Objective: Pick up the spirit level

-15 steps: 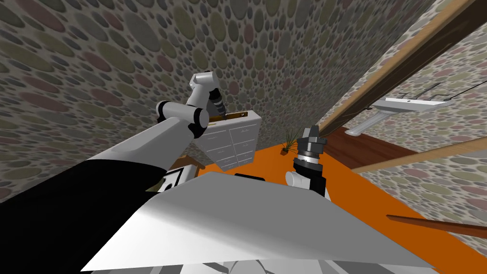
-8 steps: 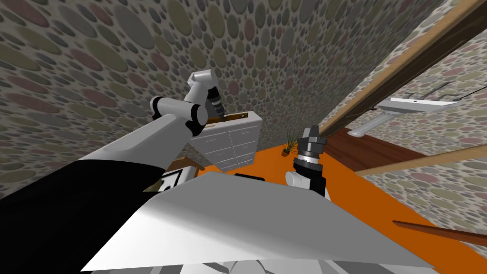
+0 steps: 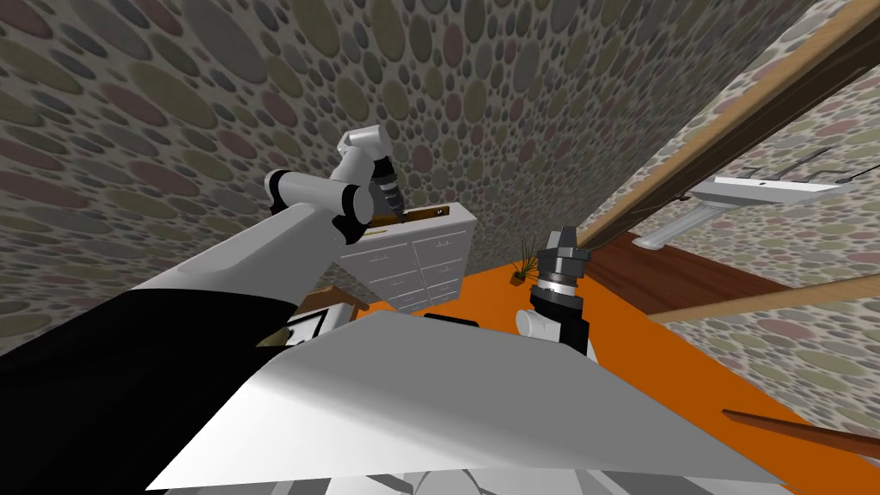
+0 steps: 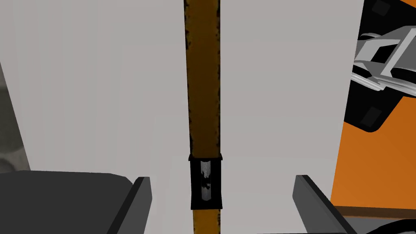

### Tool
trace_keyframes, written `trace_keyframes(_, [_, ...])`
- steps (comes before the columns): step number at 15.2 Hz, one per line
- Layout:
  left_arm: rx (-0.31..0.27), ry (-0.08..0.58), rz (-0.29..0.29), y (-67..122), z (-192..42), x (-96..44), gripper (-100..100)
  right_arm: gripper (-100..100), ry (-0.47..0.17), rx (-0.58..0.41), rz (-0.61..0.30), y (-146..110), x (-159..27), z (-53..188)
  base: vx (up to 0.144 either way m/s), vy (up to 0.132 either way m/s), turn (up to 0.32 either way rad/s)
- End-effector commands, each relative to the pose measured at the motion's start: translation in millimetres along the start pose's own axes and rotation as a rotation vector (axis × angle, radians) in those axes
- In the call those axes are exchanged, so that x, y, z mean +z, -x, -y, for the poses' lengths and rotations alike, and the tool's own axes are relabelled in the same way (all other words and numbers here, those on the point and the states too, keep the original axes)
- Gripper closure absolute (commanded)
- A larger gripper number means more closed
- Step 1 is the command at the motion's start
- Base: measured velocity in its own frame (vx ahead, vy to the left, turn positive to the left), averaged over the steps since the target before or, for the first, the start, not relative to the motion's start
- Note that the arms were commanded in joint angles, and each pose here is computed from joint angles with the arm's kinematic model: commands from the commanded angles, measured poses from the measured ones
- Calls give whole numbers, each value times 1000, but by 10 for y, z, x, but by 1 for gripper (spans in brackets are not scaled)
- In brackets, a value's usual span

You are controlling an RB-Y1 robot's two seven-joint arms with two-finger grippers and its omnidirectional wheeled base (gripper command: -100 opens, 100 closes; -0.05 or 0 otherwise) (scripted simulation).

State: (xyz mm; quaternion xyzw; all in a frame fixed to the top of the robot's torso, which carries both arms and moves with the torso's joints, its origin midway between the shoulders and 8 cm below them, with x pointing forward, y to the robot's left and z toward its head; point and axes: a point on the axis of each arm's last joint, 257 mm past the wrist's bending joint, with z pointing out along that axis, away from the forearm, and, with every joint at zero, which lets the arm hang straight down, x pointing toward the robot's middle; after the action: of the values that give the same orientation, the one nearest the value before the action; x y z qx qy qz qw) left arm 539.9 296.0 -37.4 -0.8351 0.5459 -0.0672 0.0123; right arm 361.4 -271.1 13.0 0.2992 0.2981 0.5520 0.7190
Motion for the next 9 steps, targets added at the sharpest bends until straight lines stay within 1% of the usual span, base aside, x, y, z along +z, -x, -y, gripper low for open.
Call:
trace_keyframes(1, [0,-6,-1,1,31,65,-100,0,0,0,0,0,0,0,-35,-19,8])
trace_keyframes(3, [0,-6,-1,1,31,65,-100,0,0,0,0,0,0,0,-34,-16,2])
trace_keyframes(4, [2,-11,-2,-2,54,135,-100,0,0,0,0,0,0,0,-33,-16,4])
trace_keyframes(7, [1,-9,-2,-7,40,123,-100,0,0,0,0,0,0,0,-23,-9,3])
trace_keyframes(8, [1,-10,-2,-7,44,127,100,0,0,0,0,0,0,0,0,0,0])
trace_keyframes(9, [1,-10,-2,-7,45,126,100,0,0,0,0,0,0,0,0,0,0])
